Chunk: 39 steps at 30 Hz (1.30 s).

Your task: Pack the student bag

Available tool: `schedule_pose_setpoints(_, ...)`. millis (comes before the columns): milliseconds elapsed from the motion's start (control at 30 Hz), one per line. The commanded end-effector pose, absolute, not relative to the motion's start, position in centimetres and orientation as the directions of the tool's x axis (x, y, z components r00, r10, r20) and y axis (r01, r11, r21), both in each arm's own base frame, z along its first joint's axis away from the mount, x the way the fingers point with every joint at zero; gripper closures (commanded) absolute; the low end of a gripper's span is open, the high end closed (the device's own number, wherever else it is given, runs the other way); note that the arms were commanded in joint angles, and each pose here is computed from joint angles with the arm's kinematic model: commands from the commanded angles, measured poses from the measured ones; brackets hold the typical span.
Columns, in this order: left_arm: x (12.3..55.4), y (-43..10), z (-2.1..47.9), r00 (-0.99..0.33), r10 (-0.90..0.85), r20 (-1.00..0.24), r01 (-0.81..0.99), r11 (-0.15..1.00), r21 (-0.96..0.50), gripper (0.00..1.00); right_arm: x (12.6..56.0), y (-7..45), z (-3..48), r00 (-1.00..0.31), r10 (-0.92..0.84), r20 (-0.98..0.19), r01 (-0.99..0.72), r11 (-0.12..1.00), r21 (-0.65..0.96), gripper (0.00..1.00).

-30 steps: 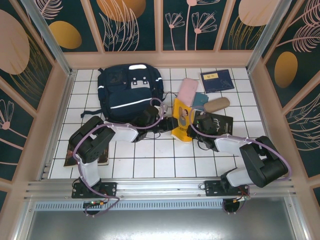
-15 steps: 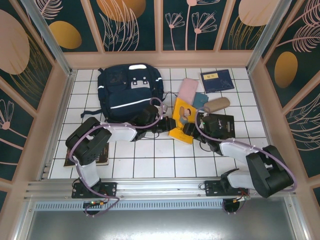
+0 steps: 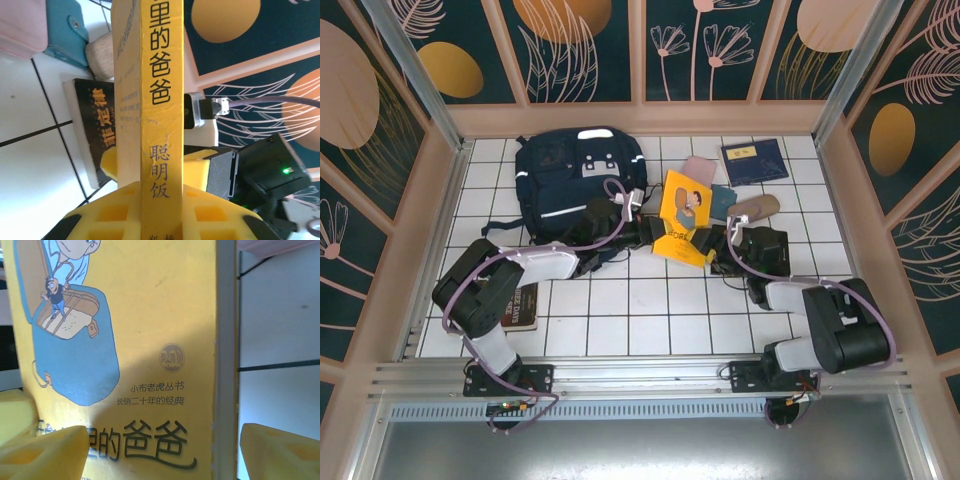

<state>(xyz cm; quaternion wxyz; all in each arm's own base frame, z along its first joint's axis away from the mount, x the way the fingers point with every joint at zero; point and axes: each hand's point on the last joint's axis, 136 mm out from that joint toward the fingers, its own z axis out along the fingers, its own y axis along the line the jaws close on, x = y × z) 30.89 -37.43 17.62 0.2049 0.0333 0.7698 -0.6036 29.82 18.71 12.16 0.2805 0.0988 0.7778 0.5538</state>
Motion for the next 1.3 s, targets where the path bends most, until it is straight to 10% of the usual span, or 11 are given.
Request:
schedule_pose_setpoints(0, 29.8, -37.9, 23.6, -0.881, -0.203, -0.428, 0.422, 0.073, -0.904, 1.0, 29.1, 19.7, 15.3, -0.833, 0.426, -0.353, -0.266, 0.251, 0.931, 0.2)
schedule_pose_setpoints(300, 29.7, -37.7, 23.2, -0.897, -0.194, -0.398, 0.399, 0.037, -0.916, 1.0, 29.0, 19.6, 16.7, -0.834, 0.424, -0.353, -0.3, 0.188, 0.935, 0.21)
schedule_pose_setpoints(467, 30.5, -37.6, 21.3, -0.892, -0.188, -0.411, 0.39, 0.141, -0.91, 1.0, 28.6, 19.4, 17.6, -0.823, 0.433, -0.368, -0.32, 0.182, 0.93, 0.52)
schedule_pose_setpoints(600, 31.1, -37.4, 19.9, -0.89, -0.176, -0.422, 0.384, 0.212, -0.899, 1.0, 28.8, 18.6, 17.4, -0.795, 0.463, -0.392, -0.311, 0.243, 0.919, 1.0)
schedule_pose_setpoints(667, 31.3, -37.4, 19.1, -0.889, -0.163, -0.428, 0.382, 0.251, -0.889, 0.96, 28.9, 18.1, 17.3, -0.78, 0.476, -0.406, -0.305, 0.278, 0.911, 1.0)
schedule_pose_setpoints(833, 33.6, -35.8, 16.6, -0.849, -0.113, -0.516, 0.391, 0.522, -0.758, 0.49, 29.2, 17.3, 16.3, -0.764, 0.492, -0.417, -0.27, 0.342, 0.9, 1.0)
schedule_pose_setpoints(1067, 37.1, -29.3, 13.5, -0.772, 0.016, -0.635, 0.308, 0.884, -0.353, 0.5, 29.1, 16.9, 14.8, -0.766, 0.488, -0.419, -0.239, 0.388, 0.89, 1.0)
schedule_pose_setpoints(1267, 39.2, -24.2, 11.1, -0.751, 0.142, -0.645, 0.197, 0.98, -0.014, 0.63, 28.8, 16.9, 14.8, -0.764, 0.484, -0.427, -0.245, 0.395, 0.885, 1.0)
